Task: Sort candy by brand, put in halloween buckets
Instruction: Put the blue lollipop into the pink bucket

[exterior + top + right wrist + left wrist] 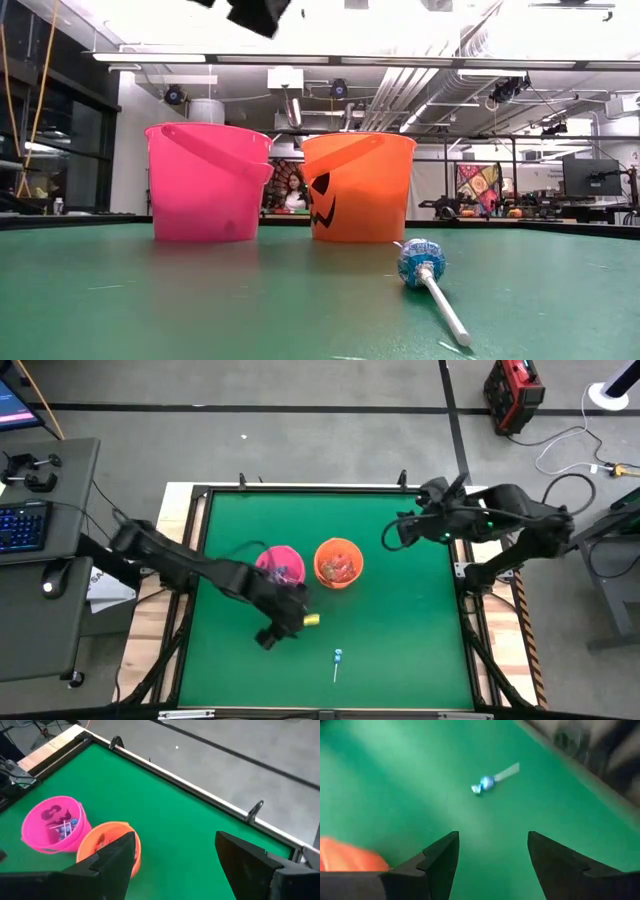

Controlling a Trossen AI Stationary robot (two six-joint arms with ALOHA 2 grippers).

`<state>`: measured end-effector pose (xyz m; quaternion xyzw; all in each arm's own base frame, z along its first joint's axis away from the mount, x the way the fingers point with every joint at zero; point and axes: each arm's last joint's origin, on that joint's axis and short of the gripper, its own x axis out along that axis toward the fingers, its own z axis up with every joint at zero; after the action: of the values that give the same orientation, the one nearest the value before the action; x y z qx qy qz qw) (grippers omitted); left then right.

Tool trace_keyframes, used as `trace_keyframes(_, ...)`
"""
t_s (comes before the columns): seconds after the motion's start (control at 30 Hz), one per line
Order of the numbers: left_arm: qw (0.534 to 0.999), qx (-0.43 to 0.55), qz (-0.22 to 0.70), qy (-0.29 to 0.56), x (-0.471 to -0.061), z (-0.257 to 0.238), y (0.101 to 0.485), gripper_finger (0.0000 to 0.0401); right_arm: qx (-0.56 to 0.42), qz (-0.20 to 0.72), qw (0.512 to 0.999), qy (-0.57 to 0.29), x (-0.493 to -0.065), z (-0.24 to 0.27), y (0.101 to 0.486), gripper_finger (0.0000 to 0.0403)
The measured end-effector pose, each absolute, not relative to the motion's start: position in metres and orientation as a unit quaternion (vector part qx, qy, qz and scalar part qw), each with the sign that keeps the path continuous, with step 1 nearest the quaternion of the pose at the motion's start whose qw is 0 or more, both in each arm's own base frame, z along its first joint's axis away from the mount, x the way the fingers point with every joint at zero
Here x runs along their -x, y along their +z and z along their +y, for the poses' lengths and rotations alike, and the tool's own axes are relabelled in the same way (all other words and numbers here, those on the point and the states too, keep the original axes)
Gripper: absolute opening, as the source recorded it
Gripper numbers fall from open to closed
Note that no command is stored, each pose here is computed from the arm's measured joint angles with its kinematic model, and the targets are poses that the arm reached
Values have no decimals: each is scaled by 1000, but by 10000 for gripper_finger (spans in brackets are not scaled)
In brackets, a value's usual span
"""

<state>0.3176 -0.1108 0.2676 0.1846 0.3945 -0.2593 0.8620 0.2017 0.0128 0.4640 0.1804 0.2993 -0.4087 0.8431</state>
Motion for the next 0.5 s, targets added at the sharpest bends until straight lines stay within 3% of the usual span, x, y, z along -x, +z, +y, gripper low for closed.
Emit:
trace_keyframes(0.17,793,-352,382,-318,-360,-128,237,227,-198,315,838,-400,-193,17,452,268)
trace_keyframes(0.5,750,-430,338,-373,-420,-159,188,227,-205,425,791,-389,-207,29,396,268)
